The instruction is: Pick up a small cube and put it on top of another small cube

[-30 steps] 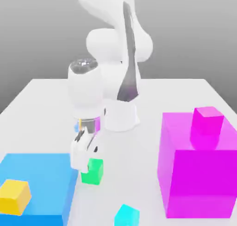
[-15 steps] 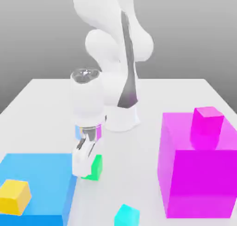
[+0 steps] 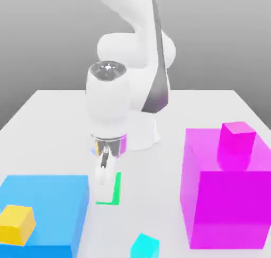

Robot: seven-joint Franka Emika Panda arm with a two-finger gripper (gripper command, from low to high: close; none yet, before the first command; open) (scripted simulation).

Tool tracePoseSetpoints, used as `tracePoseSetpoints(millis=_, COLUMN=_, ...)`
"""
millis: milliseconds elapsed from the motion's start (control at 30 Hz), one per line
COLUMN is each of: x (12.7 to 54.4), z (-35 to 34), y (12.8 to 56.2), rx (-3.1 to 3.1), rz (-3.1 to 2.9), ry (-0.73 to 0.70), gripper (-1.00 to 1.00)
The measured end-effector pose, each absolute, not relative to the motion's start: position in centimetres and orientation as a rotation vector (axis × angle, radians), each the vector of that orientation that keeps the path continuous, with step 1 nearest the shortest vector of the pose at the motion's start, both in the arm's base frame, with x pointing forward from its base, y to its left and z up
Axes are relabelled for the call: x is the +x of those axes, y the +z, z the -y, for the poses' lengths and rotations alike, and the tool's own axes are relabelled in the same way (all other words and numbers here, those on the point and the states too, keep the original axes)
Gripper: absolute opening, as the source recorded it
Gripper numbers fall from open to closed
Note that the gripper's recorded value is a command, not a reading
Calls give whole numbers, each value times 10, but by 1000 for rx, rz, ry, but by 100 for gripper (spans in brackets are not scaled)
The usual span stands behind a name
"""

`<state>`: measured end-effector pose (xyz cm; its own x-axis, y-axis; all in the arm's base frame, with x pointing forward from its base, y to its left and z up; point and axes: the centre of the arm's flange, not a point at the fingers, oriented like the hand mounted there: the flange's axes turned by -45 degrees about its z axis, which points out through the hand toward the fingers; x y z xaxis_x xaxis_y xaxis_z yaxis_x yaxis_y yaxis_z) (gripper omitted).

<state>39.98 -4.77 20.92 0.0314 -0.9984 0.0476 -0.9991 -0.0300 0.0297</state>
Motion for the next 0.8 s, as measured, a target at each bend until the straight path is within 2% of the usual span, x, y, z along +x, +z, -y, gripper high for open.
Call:
tracePoseSetpoints(millis=533, x=490, z=-17, y=244, rx=2511, rz=1879, ry=2, gripper=-100)
tracePoseSetpoints(millis=700, x=496, z=-21, y=194, rx=2529, rz=1868, ry=4, gripper=-100)
tracePoseSetpoints(millis=733, x=496, z=-21, y=186, rx=2530, rz=1866, ry=3, gripper=100)
tracePoseSetpoints(millis=800, x=496, z=-21, y=186, rx=2530, rz=1866, ry=3, gripper=100)
